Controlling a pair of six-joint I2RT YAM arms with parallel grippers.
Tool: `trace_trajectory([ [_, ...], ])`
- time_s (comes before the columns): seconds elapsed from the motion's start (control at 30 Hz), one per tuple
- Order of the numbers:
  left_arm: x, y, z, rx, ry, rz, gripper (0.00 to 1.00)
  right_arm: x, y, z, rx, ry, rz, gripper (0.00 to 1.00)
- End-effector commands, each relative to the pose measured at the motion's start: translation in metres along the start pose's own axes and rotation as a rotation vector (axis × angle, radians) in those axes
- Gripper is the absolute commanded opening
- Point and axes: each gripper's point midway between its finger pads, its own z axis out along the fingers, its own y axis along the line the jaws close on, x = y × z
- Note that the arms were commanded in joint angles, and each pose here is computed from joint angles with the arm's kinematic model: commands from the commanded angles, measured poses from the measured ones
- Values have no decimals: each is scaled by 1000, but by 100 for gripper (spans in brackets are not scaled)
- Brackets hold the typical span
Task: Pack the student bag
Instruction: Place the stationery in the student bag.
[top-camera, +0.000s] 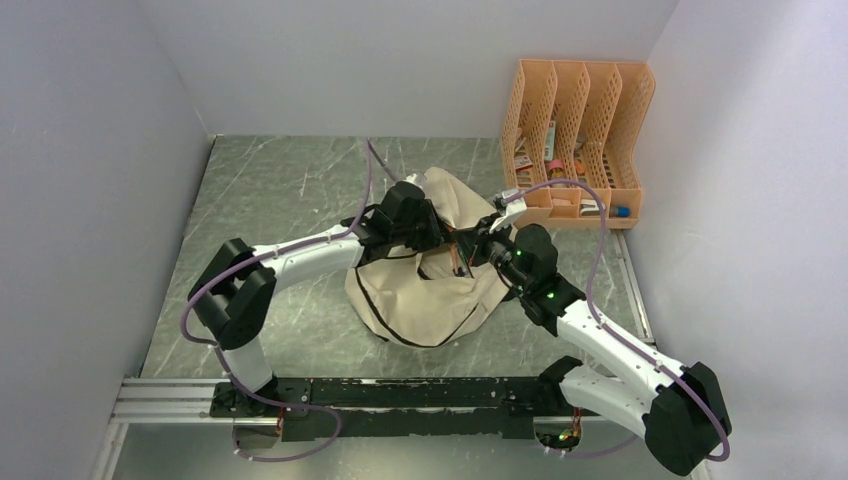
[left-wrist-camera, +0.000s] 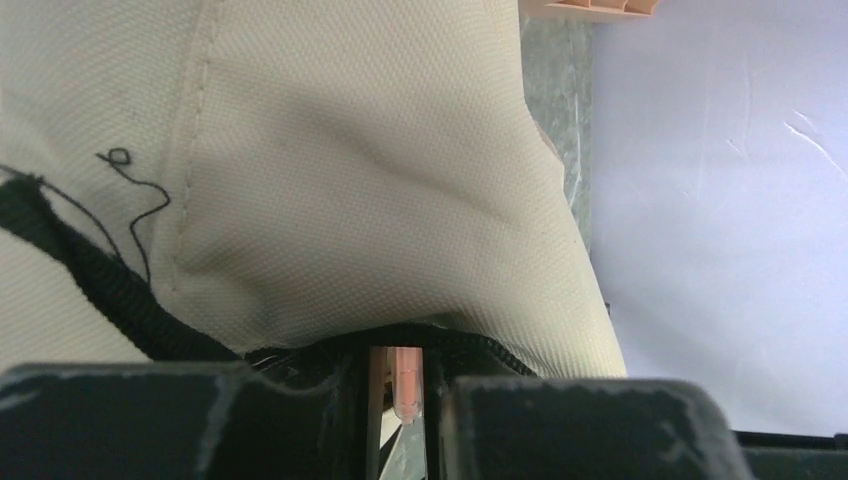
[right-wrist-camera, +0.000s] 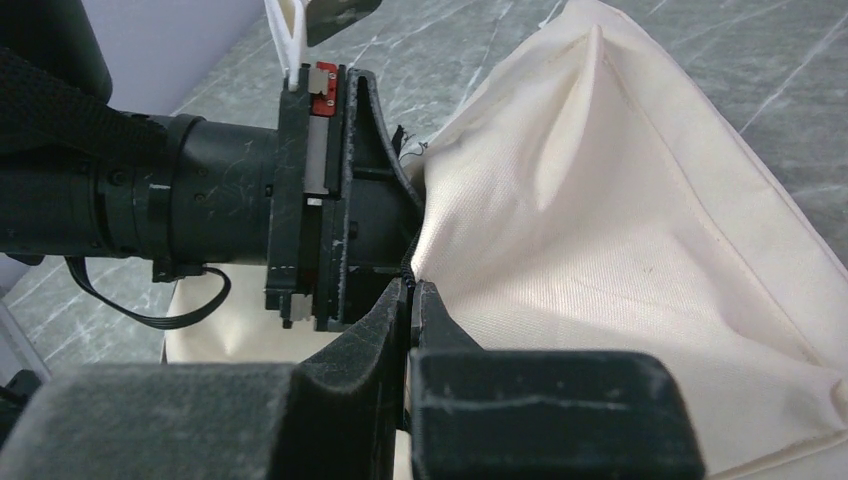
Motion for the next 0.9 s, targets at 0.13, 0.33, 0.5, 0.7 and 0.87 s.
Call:
trace_trajectory([
  [0.13, -30, -3, 21, -18, -114, -34, 36, -26, 23, -7, -88, -95, 20, 0],
  [0.33, -30, -4, 20, -18, -115, -11, 49, -25, 22, -8, -80, -98, 17, 0],
  [0.5, -27, -10, 11, 16, -92, 39, 48, -25, 18, -5, -60, -91, 16, 0],
  [0.7, -8, -16, -11, 82, 2, 176, 44, -30, 10, -4, -8, -104, 11, 0],
  [0.87, 10, -6, -33, 123, 50, 303, 41, -38, -2, -4, 66, -140, 58, 0],
])
